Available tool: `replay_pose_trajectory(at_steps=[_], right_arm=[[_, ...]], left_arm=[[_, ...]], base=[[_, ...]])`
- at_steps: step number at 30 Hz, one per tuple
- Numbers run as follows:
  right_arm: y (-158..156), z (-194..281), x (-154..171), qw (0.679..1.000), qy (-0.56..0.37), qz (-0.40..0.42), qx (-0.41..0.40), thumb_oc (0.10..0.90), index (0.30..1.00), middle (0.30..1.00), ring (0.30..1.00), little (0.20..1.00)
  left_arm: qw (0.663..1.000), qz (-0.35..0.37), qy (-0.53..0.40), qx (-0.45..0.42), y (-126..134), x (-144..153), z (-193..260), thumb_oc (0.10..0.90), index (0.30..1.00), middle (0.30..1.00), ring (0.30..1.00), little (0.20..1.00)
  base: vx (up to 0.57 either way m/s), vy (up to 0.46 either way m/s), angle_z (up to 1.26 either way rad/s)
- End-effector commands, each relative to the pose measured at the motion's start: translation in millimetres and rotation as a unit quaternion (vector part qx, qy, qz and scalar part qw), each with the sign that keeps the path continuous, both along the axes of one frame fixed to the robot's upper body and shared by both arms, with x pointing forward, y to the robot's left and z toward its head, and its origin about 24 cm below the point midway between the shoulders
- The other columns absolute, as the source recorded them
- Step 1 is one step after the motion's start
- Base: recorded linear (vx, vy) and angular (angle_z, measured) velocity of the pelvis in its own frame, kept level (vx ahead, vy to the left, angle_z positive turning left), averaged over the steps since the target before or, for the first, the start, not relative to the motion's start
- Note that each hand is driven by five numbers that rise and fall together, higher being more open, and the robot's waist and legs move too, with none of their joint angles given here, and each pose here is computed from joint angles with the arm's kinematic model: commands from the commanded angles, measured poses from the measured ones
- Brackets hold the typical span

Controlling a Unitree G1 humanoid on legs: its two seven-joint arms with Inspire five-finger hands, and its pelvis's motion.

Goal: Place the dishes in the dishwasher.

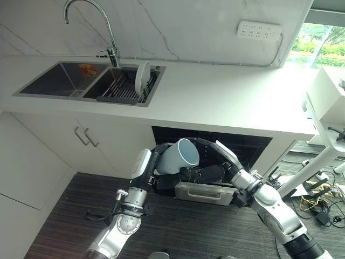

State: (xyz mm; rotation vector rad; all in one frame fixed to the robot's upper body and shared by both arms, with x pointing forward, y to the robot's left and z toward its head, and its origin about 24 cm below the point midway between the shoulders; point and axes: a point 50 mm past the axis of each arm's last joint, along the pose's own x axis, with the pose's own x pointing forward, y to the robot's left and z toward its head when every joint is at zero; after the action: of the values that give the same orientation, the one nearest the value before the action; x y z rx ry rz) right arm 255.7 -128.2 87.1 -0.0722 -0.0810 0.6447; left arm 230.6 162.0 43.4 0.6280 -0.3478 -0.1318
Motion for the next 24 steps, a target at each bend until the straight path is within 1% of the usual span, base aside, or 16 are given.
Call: replay_pose_trajectory(at_steps=[1, 6, 7, 8, 9, 10, 11, 12, 17, 22, 24], right_arm=[[25, 55, 4, 0.986, -0.119, 0.063, 0.093, 0.400, 0.300, 0.300, 0.300, 0.300], [16, 54, 6, 0.985, -0.123, 0.016, 0.118, 0.400, 0.300, 0.300, 0.300, 0.300], [6, 53, 8, 0.984, -0.123, -0.022, 0.130, 0.400, 0.300, 0.300, 0.300, 0.300], [4, 53, 8, 0.983, -0.124, -0.030, 0.132, 0.400, 0.300, 0.300, 0.300, 0.300], [-8, 51, 9, 0.980, -0.126, -0.064, 0.139, 0.400, 0.300, 0.300, 0.300, 0.300], [-14, 51, 9, 0.978, -0.125, -0.084, 0.141, 0.400, 0.300, 0.300, 0.300, 0.300], [-19, 48, 8, 0.977, -0.126, -0.097, 0.143, 0.400, 0.300, 0.300, 0.300, 0.300], [-26, 46, 8, 0.974, -0.127, -0.107, 0.153, 0.400, 0.300, 0.300, 0.300, 0.300], [-43, 41, 6, 0.969, -0.127, -0.131, 0.170, 0.400, 0.300, 0.300, 0.300, 0.300], [-60, 40, 2, 0.960, -0.129, -0.164, 0.184, 0.400, 0.300, 0.300, 0.300, 0.300], [-62, 40, 1, 0.959, -0.130, -0.170, 0.186, 0.400, 0.300, 0.300, 0.300, 0.300]], left_arm=[[0.989, -0.043, -0.140, -0.017, -3, 9, 58, 0.800, 0.900, 0.900, 0.900, 0.900], [0.990, -0.033, -0.139, -0.019, -2, 9, 56, 0.800, 0.900, 0.900, 0.900, 0.900], [0.990, -0.021, -0.137, -0.020, 0, 9, 55, 0.800, 0.900, 0.900, 0.900, 0.900], [0.990, -0.019, -0.137, -0.020, 1, 9, 55, 0.800, 0.900, 0.900, 0.900, 0.900], [0.991, -0.008, -0.135, -0.020, 4, 9, 55, 0.800, 0.900, 0.900, 0.900, 0.900], [0.991, -0.003, -0.134, -0.024, 6, 15, 66, 0.800, 0.900, 0.900, 0.900, 0.900], [0.992, -0.002, -0.117, -0.057, 8, 19, 66, 0.800, 0.900, 0.900, 0.900, 0.900], [0.992, 0.021, -0.119, -0.030, 3, 17, 54, 0.800, 0.900, 0.900, 0.900, 0.900], [0.989, 0.035, -0.143, -0.016, -10, 8, 38, 0.800, 0.900, 0.900, 0.900, 0.900], [0.988, 0.047, -0.146, -0.008, -8, 7, 33, 0.800, 0.900, 0.900, 0.900, 0.900], [0.988, 0.050, -0.144, -0.009, -7, 7, 33, 0.800, 0.900, 0.900, 0.900, 0.900]], base=[[0.00, 0.000, 0.00], [0.00, 0.000, 0.00], [0.00, 0.000, 0.00], [0.00, 0.000, 0.00], [0.01, 0.041, 0.02], [0.01, 0.052, 0.02], [0.00, 0.000, 0.00], [0.00, 0.000, 0.00], [-0.02, -0.050, -0.02], [-0.01, -0.012, -0.06], [0.00, 0.001, -0.02]])
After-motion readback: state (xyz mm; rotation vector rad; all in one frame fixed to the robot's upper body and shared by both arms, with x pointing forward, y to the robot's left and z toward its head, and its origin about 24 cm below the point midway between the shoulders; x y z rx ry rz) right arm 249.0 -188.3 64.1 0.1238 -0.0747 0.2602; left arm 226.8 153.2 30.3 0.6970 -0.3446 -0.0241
